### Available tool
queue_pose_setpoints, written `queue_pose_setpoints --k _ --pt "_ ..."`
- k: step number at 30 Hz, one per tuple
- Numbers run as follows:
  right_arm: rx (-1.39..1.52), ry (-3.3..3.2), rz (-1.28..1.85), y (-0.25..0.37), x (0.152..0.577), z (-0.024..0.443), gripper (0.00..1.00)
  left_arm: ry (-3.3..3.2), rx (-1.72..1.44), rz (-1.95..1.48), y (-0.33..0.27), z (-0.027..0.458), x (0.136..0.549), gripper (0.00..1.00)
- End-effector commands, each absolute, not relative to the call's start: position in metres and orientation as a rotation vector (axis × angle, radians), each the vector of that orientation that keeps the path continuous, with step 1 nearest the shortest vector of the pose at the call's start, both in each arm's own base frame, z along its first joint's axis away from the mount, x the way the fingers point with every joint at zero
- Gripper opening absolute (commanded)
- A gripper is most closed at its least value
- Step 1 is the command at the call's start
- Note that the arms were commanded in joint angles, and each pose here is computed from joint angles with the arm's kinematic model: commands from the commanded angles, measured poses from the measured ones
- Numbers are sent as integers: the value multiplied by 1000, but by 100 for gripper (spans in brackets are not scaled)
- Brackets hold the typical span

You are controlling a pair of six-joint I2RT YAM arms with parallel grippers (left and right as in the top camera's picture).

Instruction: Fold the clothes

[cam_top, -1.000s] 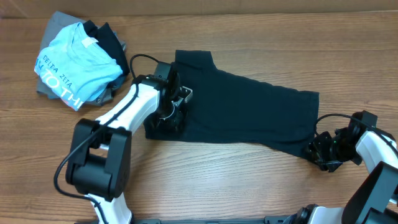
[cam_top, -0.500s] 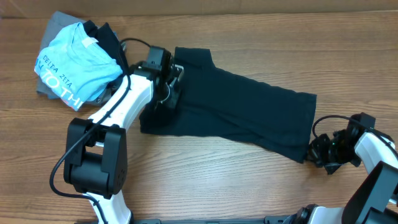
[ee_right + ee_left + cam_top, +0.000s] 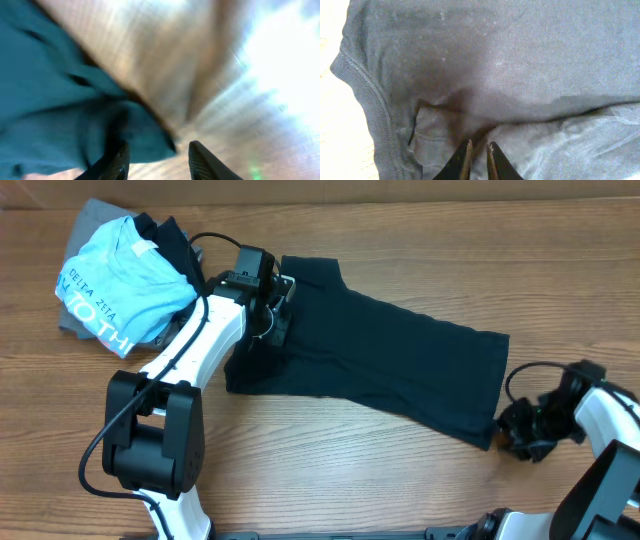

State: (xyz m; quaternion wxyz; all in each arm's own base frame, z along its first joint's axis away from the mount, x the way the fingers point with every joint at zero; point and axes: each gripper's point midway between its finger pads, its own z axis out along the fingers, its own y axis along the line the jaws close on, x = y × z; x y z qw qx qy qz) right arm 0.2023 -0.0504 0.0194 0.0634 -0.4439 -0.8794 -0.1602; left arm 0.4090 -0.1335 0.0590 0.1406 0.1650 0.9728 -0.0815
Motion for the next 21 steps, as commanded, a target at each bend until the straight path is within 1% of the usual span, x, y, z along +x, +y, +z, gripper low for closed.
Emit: queue_pose_setpoints --k 1,3,4,7,10,12,15,19,21 --pt "-1286 -2752 -620 -51 229 45 43 2803 460 -222 -133 64 413 16" --pt "-1286 -2751 -637 -50 232 49 50 2815 462 -222 -132 63 411 18" --pt "-1286 -2752 -639 -50 232 49 52 2819 462 -221 -132 63 410 19" --pt "-1282 -2752 -638 -49 231 48 52 2825 462 -221 -132 62 408 20" --pt "-1260 -2765 -639 -45 231 42 47 2824 462 -221 -132 62 408 20" --pt "-1254 -2751 -648 -37 229 36 47 2825 462 -221 -132 62 408 20" --pt "-1225 -2730 -737 -19 228 29 41 2826 462 -221 -131 62 408 20" --pt "-1198 -2726 -820 -9 232 31 36 2831 462 -221 -131 62 407 20" --pt "-1194 -2727 -822 -9 232 32 34 2833 463 -221 -131 62 407 20"
